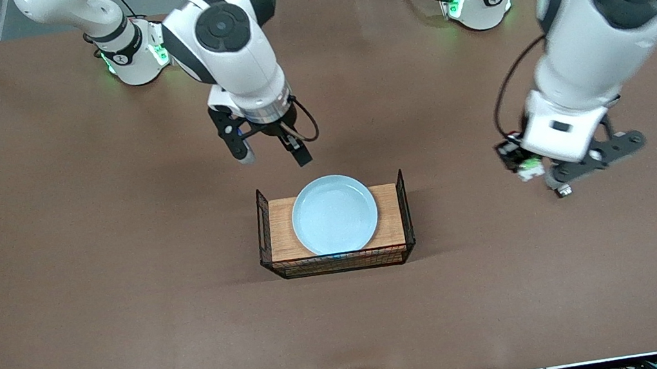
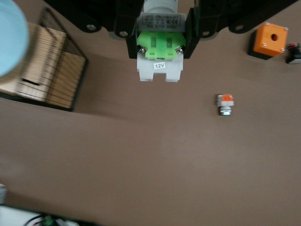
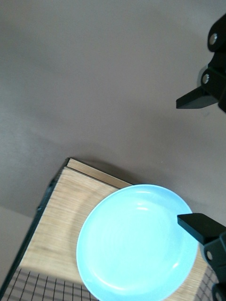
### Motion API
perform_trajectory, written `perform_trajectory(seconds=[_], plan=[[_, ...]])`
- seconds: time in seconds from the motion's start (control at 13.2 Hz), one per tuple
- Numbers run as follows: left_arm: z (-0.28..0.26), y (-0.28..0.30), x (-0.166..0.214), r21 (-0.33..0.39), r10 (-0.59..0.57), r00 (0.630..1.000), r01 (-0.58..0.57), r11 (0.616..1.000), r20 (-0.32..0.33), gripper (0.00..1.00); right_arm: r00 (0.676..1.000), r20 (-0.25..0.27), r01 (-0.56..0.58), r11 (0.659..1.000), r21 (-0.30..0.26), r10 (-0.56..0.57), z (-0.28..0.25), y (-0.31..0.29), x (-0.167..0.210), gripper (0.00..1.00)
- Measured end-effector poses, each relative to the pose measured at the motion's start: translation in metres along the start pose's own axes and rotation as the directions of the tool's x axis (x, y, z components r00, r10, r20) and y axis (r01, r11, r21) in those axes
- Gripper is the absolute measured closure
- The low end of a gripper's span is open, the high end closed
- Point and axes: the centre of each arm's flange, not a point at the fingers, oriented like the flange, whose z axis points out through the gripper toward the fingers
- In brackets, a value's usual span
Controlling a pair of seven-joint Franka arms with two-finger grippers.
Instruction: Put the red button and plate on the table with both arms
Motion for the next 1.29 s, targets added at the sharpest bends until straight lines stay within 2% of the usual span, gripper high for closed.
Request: perform_trajectory(seconds=[0.3,0.38,0.45,0.53,0.61,0.91,1.21,1.29], plan=[[0.071,-0.097,0.039,0.021,0.024,0.995,-0.026,0.999,0.098,0.59,0.999,0.001,-0.052,0.999,0.008,0.052,0.039,-0.025,0.0,0.05],[0.097,-0.123,0.047,0.014,0.045,0.994,-0.047,0.999,0.098,0.59,0.998,0.0,-0.056,0.998,0.009,0.056,0.042,-0.027,0.001,0.12],[0.126,-0.149,0.053,0.003,0.064,0.994,-0.065,0.998,0.089,0.59,0.998,-0.001,-0.06,0.998,0.01,0.06,0.044,-0.029,0.003,0.12],[0.158,-0.174,0.057,-0.007,0.079,0.994,-0.079,0.997,0.077,0.59,0.998,-0.001,-0.064,0.998,0.013,0.064,0.045,-0.031,0.005,0.2],[0.188,-0.194,0.057,-0.017,0.089,0.994,-0.088,0.996,0.066,0.59,0.998,-0.001,-0.065,0.998,0.015,0.065,0.048,-0.032,0.006,0.24],[0.279,-0.231,0.05,-0.045,0.124,0.99,-0.122,0.992,0.06,0.59,0.998,0.003,-0.063,0.998,0.024,0.062,0.071,-0.037,0.002,0.24],[0.336,-0.278,0.056,-0.067,0.162,0.986,-0.159,0.985,0.04,0.59,0.998,0.003,-0.068,0.997,0.03,0.068,0.09,-0.041,0.005,0.24],[0.347,-0.282,0.056,-0.071,0.162,0.986,-0.159,0.985,0.037,0.59,0.998,0.003,-0.069,0.997,0.031,0.069,0.091,-0.042,0.006,0.28]])
